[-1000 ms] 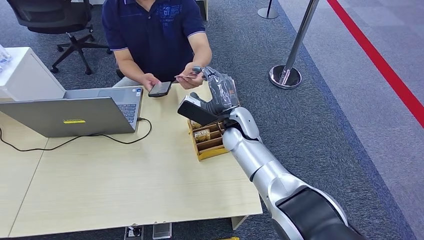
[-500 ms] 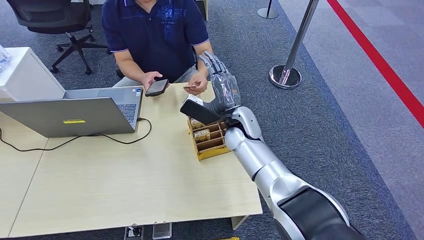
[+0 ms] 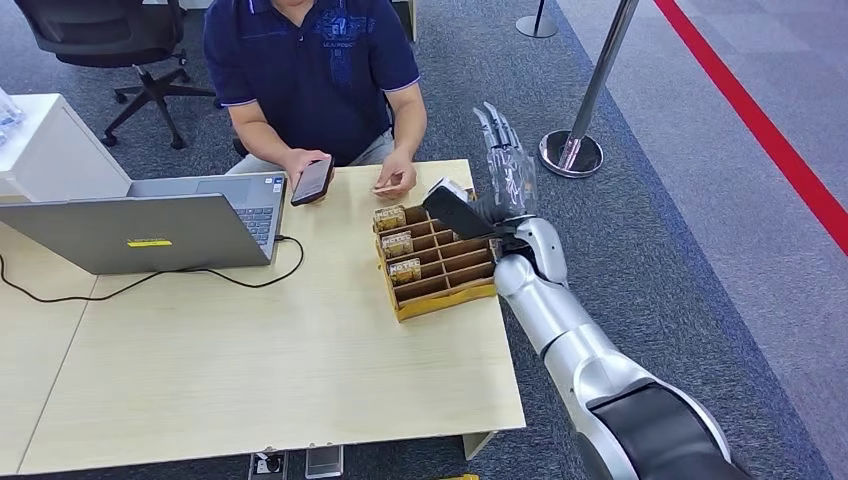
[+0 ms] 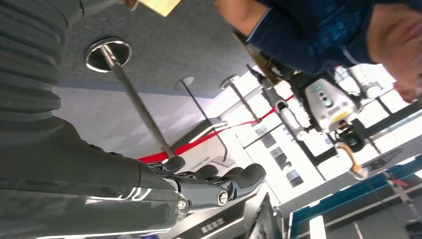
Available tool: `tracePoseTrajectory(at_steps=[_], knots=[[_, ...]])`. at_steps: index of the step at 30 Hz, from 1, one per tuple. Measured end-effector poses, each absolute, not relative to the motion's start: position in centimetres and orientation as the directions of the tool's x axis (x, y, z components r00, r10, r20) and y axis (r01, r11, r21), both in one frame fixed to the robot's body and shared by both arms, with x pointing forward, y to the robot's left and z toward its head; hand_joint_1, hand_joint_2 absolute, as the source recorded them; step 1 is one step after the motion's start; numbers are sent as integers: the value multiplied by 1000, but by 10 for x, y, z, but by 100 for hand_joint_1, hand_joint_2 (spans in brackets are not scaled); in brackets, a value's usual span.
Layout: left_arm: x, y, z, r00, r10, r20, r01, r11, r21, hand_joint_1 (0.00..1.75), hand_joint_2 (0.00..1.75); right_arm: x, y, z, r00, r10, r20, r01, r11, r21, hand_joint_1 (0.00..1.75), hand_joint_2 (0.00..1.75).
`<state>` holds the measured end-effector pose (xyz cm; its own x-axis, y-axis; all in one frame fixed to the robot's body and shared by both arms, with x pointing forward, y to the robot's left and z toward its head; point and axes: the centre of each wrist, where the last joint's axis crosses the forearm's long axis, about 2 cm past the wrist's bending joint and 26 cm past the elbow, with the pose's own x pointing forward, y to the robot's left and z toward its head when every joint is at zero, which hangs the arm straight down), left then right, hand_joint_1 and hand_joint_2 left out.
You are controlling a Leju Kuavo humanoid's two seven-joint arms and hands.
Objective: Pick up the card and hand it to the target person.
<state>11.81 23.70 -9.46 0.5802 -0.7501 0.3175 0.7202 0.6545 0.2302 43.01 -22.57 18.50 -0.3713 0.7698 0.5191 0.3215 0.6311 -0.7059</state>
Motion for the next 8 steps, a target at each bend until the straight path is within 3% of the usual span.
tracePoseTrajectory(at_steps=[8], knots=[[117, 237, -95, 579, -756, 305, 728, 648, 224, 0, 0, 411, -264, 150, -253, 803, 539, 338, 596, -729, 0, 175]])
